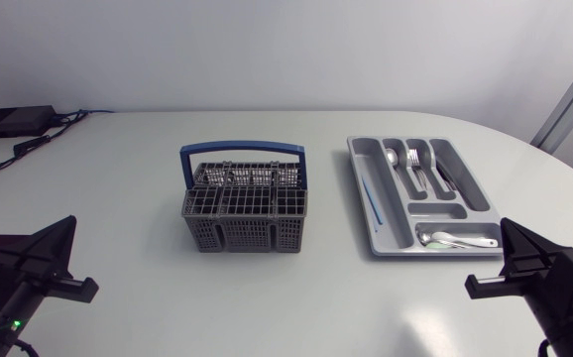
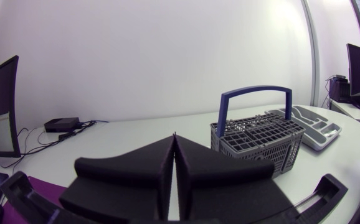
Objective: Unload the cutlery basket into the drawer organizer.
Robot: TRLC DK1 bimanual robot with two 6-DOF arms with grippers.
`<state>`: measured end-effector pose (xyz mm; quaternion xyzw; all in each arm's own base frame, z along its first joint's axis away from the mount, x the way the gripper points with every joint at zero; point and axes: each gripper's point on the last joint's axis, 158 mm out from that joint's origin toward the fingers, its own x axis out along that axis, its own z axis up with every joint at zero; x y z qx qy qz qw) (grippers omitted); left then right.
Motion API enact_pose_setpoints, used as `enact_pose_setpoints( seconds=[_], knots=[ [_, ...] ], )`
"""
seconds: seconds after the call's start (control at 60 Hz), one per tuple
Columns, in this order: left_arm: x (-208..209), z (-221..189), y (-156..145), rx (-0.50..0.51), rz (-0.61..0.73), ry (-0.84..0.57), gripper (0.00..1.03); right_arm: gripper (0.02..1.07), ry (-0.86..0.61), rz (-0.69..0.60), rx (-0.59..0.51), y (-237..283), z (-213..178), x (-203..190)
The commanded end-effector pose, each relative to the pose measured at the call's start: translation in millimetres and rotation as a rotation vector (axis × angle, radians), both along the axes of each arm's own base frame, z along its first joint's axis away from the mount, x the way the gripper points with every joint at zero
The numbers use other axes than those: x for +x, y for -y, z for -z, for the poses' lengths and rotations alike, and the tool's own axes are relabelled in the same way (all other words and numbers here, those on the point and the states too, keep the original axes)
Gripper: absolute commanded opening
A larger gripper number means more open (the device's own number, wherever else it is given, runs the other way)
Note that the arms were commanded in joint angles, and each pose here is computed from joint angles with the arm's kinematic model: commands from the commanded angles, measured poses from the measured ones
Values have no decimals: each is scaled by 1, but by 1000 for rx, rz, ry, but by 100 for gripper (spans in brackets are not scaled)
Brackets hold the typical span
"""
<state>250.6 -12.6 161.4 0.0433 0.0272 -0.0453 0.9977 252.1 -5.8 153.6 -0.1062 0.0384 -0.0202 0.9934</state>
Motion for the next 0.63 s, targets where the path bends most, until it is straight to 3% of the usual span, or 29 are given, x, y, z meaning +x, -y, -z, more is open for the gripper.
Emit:
enact_pose_setpoints(
  seconds=[0.0,0.25,0.367,0.533,0.617],
  knots=[
    [2,11,-1,-44,-16,-17,4,8,4,1,81,0,6,1],
    [3,11,-9,-84,-75,-7,4,8,21,-24,211,-4,5,2],
    [4,11,-9,-85,-76,-7,4,8,21,-24,213,-4,4,2],
    [4,11,-9,-85,-76,-7,22,8,21,-24,213,-4,4,2],
    [4,11,-9,-85,-76,-7,22,8,21,-24,213,-4,4,2]
  ],
)
